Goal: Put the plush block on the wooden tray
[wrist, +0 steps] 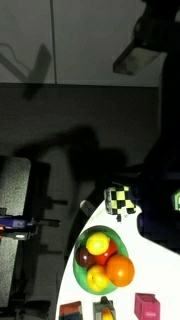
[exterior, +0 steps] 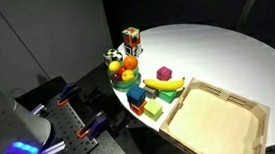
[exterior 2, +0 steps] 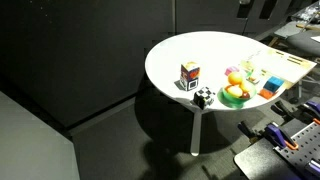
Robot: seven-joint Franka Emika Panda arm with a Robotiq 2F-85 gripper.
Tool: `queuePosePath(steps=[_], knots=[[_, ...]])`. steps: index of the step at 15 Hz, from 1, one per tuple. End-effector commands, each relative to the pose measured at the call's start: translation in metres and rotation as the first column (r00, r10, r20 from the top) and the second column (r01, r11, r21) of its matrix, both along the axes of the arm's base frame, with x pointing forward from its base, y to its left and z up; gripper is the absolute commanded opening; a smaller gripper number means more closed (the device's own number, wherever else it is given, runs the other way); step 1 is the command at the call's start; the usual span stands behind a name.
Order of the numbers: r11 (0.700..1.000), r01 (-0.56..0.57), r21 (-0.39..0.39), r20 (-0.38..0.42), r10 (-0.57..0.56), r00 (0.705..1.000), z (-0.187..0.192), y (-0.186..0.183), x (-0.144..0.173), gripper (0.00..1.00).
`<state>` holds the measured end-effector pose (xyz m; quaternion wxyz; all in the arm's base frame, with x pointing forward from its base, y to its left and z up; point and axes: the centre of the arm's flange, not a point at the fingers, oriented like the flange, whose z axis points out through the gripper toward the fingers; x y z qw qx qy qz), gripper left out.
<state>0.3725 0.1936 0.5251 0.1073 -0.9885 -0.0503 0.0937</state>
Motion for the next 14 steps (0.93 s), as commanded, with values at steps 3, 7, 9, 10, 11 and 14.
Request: queuePosePath(steps=[3, 7, 9, 10, 11, 14], knots=[[1.000, 0.000, 0.000, 0.001, 0.000, 1.000, 0.000, 0.000, 0.000, 1.00], [1.000, 0.000, 0.000, 0.001, 0.000, 1.000, 0.000, 0.000, 0.000, 1.00], [1.000, 0.006, -0.003, 0.003, -0.006, 1.000, -0.001, -0.001, 0.002, 1.00], [1.000, 0.011, -0.007, 0.003, -0.011, 1.000, -0.002, -0.002, 0.004, 1.00], [1.000, 0.017, -0.009, 0.005, -0.017, 1.000, -0.003, -0.003, 0.007, 1.00], [0.999, 0.039, -0.016, 0.024, -0.038, 0.999, -0.005, -0.010, 0.016, 1.00]])
